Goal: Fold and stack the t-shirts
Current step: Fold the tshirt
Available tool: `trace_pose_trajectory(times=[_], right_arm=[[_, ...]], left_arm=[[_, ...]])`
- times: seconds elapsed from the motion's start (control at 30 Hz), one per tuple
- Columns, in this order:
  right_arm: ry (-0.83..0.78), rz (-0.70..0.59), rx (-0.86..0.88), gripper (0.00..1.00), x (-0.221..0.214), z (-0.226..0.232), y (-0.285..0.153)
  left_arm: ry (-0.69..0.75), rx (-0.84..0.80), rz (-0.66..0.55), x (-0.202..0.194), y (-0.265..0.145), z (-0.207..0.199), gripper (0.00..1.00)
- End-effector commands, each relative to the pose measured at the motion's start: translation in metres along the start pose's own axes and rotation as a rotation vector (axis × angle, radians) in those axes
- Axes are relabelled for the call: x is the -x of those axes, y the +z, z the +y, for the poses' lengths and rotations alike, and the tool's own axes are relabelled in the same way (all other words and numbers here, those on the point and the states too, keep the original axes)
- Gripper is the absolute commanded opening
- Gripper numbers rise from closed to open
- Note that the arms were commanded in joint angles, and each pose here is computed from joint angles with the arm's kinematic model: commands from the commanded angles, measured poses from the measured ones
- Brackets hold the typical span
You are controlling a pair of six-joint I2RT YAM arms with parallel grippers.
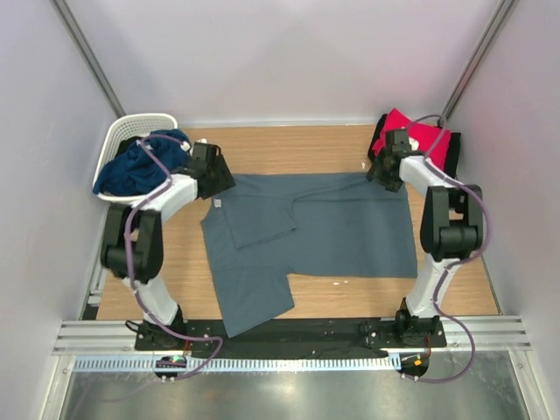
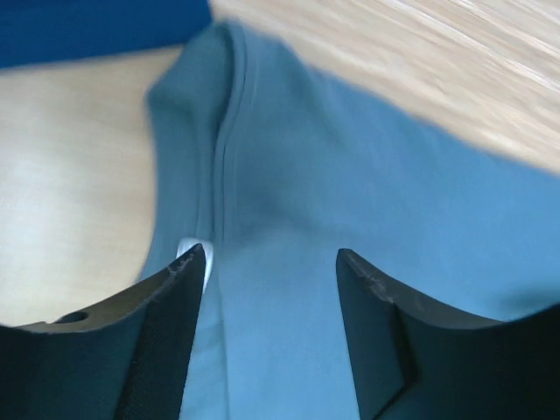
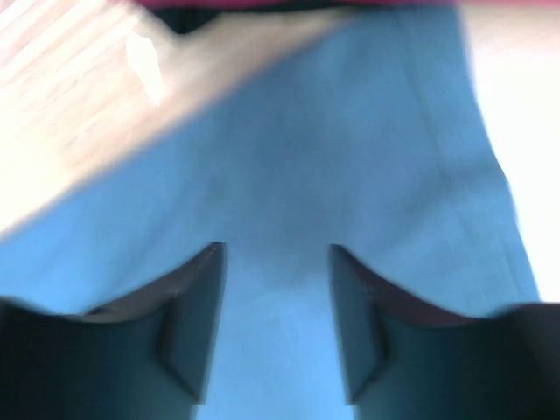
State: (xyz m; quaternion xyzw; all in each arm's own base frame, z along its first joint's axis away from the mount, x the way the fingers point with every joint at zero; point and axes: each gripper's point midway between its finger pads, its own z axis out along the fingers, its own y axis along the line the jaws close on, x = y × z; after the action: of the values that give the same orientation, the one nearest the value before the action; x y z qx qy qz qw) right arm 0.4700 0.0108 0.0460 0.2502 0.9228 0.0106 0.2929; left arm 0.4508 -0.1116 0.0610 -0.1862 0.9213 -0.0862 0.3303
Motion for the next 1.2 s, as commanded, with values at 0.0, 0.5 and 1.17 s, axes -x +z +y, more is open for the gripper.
trace_pose_trajectory(times=[0.0, 0.5, 1.17], right_arm=[[0.003, -0.108, 0.069, 0.64, 0.023, 0.003, -0.081], [0.206, -0.079, -0.067, 0.89, -0.116, -0.110, -0.154], [0.237, -0.006, -0.272, 0.89, -0.116, -0.157, -0.130]], left_arm=[[0.017, -0.112, -0.087, 0.016, -0.084, -0.014, 0.64], [-0.361, -0.086, 0.142, -0.219, -0.204, 0.074, 0.66], [-0.238, 0.119, 0.396, -0.318, -0.234, 0.085, 0.64]])
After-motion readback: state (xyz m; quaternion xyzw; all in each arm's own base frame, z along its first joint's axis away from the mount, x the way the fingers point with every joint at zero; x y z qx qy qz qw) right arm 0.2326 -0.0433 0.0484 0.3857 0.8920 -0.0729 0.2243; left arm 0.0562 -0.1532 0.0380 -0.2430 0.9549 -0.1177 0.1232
